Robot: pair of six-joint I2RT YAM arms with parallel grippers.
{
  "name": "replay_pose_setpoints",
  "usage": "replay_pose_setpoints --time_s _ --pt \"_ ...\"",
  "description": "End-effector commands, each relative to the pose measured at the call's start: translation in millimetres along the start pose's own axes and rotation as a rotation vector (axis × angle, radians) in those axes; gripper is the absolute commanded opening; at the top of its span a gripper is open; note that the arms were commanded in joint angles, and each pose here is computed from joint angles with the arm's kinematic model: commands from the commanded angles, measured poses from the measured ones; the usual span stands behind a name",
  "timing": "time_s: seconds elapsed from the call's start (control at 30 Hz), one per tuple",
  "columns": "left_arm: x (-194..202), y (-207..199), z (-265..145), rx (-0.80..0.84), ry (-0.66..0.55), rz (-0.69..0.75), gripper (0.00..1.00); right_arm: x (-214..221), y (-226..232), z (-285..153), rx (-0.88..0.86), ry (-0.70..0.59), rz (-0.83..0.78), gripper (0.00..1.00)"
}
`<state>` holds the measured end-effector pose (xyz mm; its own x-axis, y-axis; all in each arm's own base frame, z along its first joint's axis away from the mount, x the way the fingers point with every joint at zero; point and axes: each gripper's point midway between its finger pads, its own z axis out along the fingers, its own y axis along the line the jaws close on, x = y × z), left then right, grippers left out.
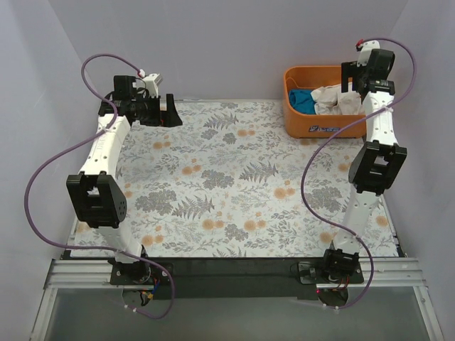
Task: Fold and stack the t-shirts
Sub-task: Grab the tshirt from the pile
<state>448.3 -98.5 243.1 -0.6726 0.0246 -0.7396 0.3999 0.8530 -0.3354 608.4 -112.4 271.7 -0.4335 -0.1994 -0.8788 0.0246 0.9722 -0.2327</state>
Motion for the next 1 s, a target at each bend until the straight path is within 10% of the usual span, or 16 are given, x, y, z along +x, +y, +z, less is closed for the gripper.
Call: replay_pose_setpoints --time_s 0.0,0.53,0.7,0.8,0.97 --pt "1 4 1 -0.016 0.025 0.009 0.96 -11 -21 33 0.11 -0.107 0.006 0.98" --pt "9 29 49 -0.008 0.171 -0.119 0.96 104 -11 113 0.153 0.075 -0.019 0.96" --pt "6 31 57 -0.002 0.168 -0.125 0.96 120 -7 118 0.145 0.109 -0.018 0.63" --pt "2 35 59 -0.01 0.166 -0.122 0.96 115 -9 117 0.152 0.107 -0.025 0.15" --pt "-8 34 55 -0.016 0.136 -0.092 0.96 56 -17 92 0.138 -0.011 -0.029 0.01"
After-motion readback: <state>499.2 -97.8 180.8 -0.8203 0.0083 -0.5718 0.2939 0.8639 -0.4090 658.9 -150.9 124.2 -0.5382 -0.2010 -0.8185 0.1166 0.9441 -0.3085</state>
